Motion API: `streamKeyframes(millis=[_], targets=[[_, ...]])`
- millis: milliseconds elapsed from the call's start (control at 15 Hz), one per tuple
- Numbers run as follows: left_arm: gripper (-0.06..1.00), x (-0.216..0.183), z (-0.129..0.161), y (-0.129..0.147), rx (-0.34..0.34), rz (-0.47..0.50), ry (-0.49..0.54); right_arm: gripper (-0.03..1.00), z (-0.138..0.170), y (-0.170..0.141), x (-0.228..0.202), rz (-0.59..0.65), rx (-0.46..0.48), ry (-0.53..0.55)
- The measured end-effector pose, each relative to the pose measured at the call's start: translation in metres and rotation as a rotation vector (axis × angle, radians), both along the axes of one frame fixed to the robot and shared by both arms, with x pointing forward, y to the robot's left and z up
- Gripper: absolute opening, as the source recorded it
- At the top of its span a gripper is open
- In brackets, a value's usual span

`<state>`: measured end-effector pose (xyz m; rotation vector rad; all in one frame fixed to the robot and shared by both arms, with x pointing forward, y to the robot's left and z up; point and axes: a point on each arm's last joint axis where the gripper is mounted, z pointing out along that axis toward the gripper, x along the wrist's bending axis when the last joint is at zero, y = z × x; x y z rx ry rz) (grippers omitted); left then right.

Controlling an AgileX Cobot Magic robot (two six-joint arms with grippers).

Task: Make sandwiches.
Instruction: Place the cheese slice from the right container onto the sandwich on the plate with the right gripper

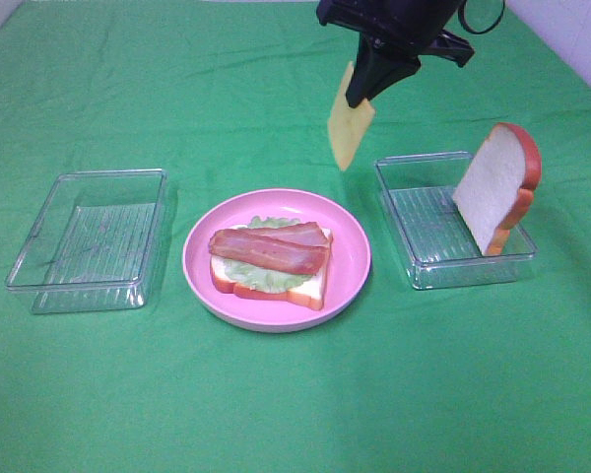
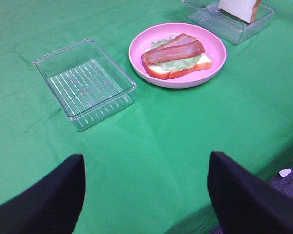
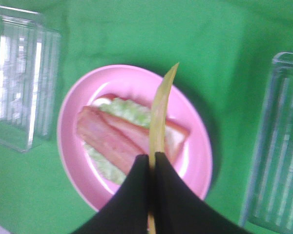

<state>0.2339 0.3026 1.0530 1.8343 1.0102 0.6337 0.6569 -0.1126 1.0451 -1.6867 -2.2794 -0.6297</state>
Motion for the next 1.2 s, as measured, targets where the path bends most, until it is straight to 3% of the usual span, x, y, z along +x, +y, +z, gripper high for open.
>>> streamKeyframes(millis=[67,467,800,1000,1200], targets=[[0.67,0.0,0.0,0.0,0.0,0.0,0.0,0.0,0.001,0.026,-0.013,0.085,0.073,0.016],[0.67,0.0,0.0,0.0,0.0,0.0,0.0,0.0,-0.027,0.094,-0.062,0.207,0.138,0.129],[0.67,0.0,0.0,0.0,0.0,0.0,0.0,0.0,-0.052,0.106,-0.063,0.135,0.164,0.102],[0.67,0.0,0.0,0.0,0.0,0.0,0.0,0.0,-0.082,0.109,-0.056,0.107,0.151,0.152],[0.67,0.0,0.0,0.0,0.0,0.0,0.0,0.0,-0.091,0.08,-0.037,0.049,0.121,0.178]])
